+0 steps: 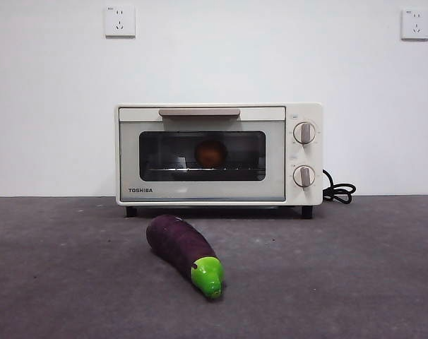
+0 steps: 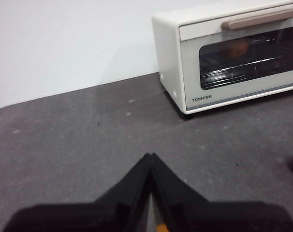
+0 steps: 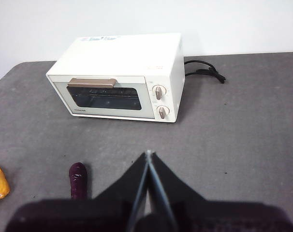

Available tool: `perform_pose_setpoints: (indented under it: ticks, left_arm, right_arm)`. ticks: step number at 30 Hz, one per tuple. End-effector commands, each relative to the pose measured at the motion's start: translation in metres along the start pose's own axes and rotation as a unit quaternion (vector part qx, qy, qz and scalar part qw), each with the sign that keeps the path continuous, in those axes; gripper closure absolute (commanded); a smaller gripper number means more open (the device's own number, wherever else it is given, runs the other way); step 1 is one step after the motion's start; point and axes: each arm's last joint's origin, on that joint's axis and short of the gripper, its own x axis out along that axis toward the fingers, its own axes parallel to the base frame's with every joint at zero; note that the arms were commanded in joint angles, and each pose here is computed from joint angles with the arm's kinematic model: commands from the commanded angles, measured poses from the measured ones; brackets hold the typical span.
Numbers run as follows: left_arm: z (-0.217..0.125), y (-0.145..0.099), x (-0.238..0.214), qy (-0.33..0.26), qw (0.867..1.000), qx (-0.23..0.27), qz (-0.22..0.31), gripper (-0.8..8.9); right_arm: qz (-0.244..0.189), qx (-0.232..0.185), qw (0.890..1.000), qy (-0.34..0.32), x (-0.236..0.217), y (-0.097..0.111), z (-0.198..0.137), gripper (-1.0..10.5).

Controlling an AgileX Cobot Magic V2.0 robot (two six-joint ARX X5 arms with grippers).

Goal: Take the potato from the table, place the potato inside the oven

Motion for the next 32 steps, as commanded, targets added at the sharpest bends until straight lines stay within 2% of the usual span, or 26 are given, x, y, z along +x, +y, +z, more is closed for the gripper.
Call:
perform_pose_setpoints:
  ticks: [1,7,15,32]
  left_arm:
    - [-0.006,-0.001,0.001,-0.004,1.000,-0.006,0.002,8.18]
    - [-0.021,-0.002,0.004,0.012,1.000,-0.017,0.003,8.18]
    - [-0.040,-0.001,0.004,0.022,0.995,-0.065,0.075,8.18]
    - [-0.044,-0.002,0.004,0.038,0.994,-0.071,0.071,8.18]
  right_arm:
    - [-0.005,-0.002,1.000,0.008,0.000,-0.001,-0.002,9.5]
    - [-0.005,-0.003,1.000,0.009,0.001,-0.001,-0.002,9.5]
    - [-0.005,-0.003,1.000,0.009,0.001,-0.001,-0.002,9.5]
    - [-0.006,-0.003,1.000,0.009,0.001,0.000,-0.002,9.5]
